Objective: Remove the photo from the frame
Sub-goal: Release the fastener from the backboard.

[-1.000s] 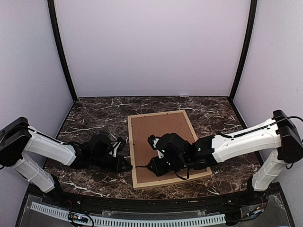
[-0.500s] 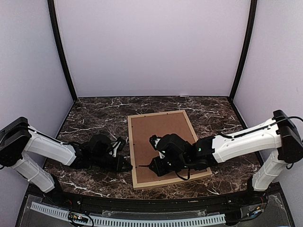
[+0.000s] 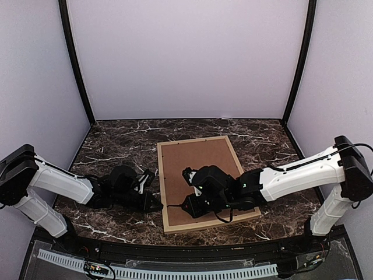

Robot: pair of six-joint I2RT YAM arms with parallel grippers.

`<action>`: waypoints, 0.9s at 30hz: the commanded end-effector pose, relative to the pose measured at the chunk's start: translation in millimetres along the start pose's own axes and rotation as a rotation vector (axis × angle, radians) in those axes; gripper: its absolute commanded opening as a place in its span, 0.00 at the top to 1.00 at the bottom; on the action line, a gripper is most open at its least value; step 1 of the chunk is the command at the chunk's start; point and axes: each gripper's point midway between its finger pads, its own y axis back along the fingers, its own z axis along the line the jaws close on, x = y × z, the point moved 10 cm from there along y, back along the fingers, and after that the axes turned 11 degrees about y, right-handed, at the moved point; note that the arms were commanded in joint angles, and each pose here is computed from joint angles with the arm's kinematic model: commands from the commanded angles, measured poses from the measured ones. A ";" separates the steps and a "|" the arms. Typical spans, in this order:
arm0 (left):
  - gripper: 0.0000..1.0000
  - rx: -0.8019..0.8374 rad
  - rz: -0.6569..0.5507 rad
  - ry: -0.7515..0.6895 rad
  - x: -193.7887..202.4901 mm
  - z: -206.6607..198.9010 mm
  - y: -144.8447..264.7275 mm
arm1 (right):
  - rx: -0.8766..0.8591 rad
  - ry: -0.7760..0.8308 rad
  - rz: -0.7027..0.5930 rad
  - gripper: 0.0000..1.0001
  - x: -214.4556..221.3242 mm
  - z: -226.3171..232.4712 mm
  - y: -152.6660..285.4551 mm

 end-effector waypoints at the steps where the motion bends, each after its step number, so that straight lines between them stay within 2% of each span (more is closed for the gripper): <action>1: 0.94 -0.120 0.083 0.025 17.5 20.6 -2.0 | -0.012 0.001 0.003 1.00 2.2 2.6 -5.7; 16: 0.94 -0.116 0.083 0.023 16.4 19.5 -3.6 | -0.087 0.002 0.016 1.00 2.5 13.6 -0.7; 27: 0.94 -0.119 0.083 0.027 15.9 19.7 -4.2 | -0.215 -0.007 0.011 1.00 -2.7 34.5 3.5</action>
